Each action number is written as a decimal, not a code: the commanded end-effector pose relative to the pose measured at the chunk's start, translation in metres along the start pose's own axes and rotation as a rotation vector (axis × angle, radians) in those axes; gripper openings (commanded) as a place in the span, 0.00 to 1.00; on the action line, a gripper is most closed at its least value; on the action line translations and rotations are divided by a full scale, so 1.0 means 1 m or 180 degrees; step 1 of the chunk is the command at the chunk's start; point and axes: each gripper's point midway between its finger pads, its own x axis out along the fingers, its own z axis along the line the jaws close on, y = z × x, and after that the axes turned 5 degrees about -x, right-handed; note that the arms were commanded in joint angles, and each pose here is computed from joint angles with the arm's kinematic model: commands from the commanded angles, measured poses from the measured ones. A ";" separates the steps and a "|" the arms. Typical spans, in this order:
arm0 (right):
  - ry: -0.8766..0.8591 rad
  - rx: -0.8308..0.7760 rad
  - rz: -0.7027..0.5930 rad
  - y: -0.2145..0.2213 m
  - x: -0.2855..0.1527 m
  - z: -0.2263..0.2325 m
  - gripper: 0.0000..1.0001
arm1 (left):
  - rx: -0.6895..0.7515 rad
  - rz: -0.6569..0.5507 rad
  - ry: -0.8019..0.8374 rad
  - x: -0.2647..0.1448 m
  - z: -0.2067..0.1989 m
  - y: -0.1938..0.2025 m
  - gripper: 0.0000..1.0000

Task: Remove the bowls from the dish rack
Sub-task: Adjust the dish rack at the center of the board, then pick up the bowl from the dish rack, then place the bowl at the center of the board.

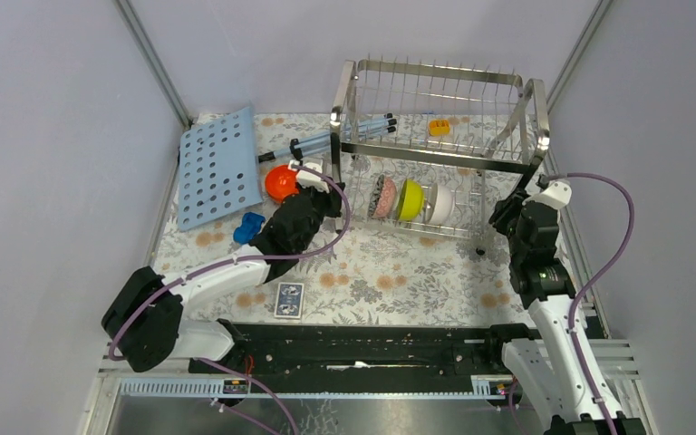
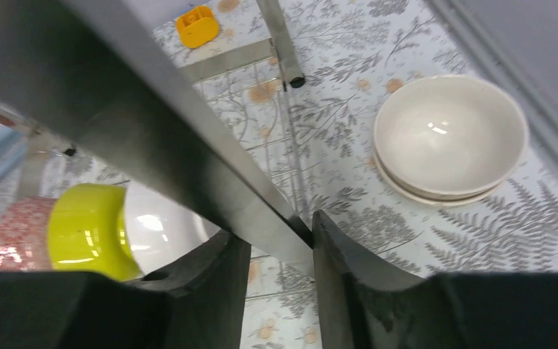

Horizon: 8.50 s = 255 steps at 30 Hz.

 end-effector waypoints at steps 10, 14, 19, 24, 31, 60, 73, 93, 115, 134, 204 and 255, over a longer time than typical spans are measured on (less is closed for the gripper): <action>-0.0410 0.0409 0.0328 -0.014 -0.044 0.030 0.91 | -0.0430 -0.0064 -0.0015 -0.043 0.008 -0.025 0.73; -0.0408 0.0415 0.0447 -0.010 -0.055 0.029 1.00 | -0.0466 -0.0016 -0.0008 -0.052 0.008 -0.028 0.97; -0.0389 0.0430 0.0581 -0.006 -0.073 0.025 1.00 | -0.0550 0.0182 -0.0082 -0.068 0.012 -0.028 0.99; -0.0332 0.0503 0.0784 0.013 -0.097 0.016 1.00 | -0.0819 0.0378 0.0262 -0.103 -0.004 -0.033 0.99; -0.0791 0.0701 0.0843 0.025 -0.129 0.031 1.00 | -0.1244 0.0712 0.0641 -0.146 -0.019 0.005 0.99; -0.2017 0.1286 0.0864 0.084 -0.143 0.077 0.97 | -0.0744 0.0310 0.0711 -0.018 -0.075 0.048 0.82; -0.2288 0.1170 0.0780 0.074 -0.156 0.087 0.97 | -0.0619 0.0215 0.0826 0.030 -0.064 0.068 0.67; -0.2362 0.1072 0.0847 0.079 -0.161 0.089 0.99 | -0.0842 -0.0466 0.1227 0.019 -0.063 0.055 0.64; -0.2393 0.1042 0.0932 0.088 -0.161 0.091 0.99 | -0.0196 -0.0324 0.1121 0.061 -0.063 0.090 0.51; -0.2406 0.1031 0.0926 0.087 -0.161 0.091 0.99 | -0.0201 -0.0245 0.1351 0.061 -0.073 0.097 0.08; -0.2355 0.1049 0.0930 0.087 -0.160 0.089 0.99 | -0.1757 -0.0918 0.1969 -0.002 -0.072 -0.037 0.00; -0.2462 0.0004 0.2358 0.113 -0.160 0.147 0.89 | 0.0685 0.0840 0.2110 -0.184 -0.096 0.017 0.00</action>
